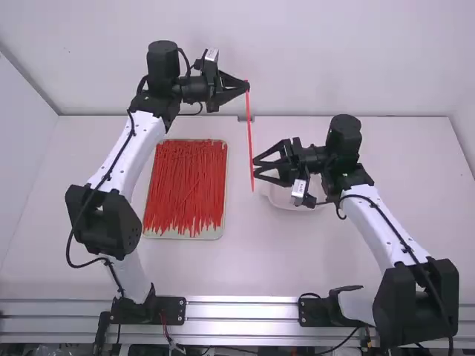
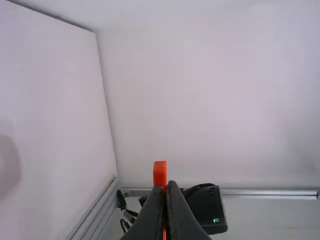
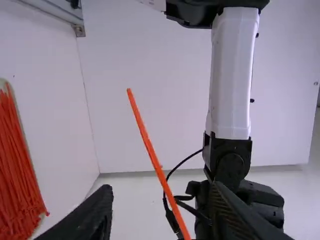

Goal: Fasten the cable tie

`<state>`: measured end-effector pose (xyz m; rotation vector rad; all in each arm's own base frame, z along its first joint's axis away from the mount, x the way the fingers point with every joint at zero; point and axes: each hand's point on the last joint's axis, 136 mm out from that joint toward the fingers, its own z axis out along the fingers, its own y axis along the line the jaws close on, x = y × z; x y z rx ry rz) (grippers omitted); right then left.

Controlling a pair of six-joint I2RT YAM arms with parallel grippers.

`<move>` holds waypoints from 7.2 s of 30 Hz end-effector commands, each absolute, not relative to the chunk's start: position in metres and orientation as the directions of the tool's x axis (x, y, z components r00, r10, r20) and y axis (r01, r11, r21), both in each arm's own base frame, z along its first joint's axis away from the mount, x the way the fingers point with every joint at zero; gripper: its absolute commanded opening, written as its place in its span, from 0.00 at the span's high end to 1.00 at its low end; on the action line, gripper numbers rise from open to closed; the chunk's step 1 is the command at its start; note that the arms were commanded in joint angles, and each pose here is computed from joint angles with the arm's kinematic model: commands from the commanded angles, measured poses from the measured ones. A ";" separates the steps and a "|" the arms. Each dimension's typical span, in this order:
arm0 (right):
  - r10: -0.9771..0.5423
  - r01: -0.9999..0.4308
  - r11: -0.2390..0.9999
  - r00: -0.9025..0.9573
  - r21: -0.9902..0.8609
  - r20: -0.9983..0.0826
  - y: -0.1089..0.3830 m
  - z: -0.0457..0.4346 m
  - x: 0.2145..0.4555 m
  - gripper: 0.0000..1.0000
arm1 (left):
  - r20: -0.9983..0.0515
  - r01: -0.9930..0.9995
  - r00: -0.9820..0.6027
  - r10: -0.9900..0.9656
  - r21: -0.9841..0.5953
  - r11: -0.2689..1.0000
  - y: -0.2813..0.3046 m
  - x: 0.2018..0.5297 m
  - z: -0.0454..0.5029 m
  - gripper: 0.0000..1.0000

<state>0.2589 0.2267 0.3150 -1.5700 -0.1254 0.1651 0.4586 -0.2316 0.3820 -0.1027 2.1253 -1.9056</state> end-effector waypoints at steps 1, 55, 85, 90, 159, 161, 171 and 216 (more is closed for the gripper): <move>0.203 -0.015 -0.002 0.979 -1.000 -0.015 0.227 0.317 0.255 0.50 | -0.169 0.142 -0.954 -0.246 -0.982 0.126 -0.234 0.457 0.386 0.98; 0.018 -0.781 -0.030 0.624 -0.624 -0.782 0.225 0.324 0.286 1.00 | -0.291 0.280 -0.949 -0.118 -0.955 0.100 -0.246 0.437 0.380 0.98; 0.262 -0.950 0.116 -0.252 0.290 -0.932 0.207 0.410 0.313 1.00 | -0.953 0.952 -0.304 -0.016 -0.303 -0.049 -0.248 0.405 0.425 0.98; 0.251 -0.892 0.112 -0.402 0.439 -0.881 0.208 0.416 0.325 1.00 | -0.962 0.961 -0.272 -0.018 -0.270 -0.058 -0.251 0.402 0.426 0.98; 0.170 -0.717 0.185 -0.650 0.672 -0.740 0.242 0.404 0.333 1.00 | -0.965 0.950 0.257 -0.052 0.262 -0.172 -0.251 0.378 0.428 0.98; 0.182 -0.699 0.189 -0.665 0.689 -0.724 0.242 0.404 0.335 1.00 | -0.965 0.950 0.257 -0.052 0.262 -0.171 -0.251 0.378 0.428 0.98; 0.260 -0.669 0.167 -0.679 0.724 -0.687 0.239 0.422 0.341 1.00 | -0.957 0.940 0.285 -0.057 0.291 -0.180 -0.251 0.376 0.427 0.98; 0.368 -0.646 0.172 -0.658 0.744 -0.656 0.200 0.442 0.361 1.00 | -0.924 0.894 0.369 -0.098 0.381 -0.234 -0.274 0.358 0.430 0.98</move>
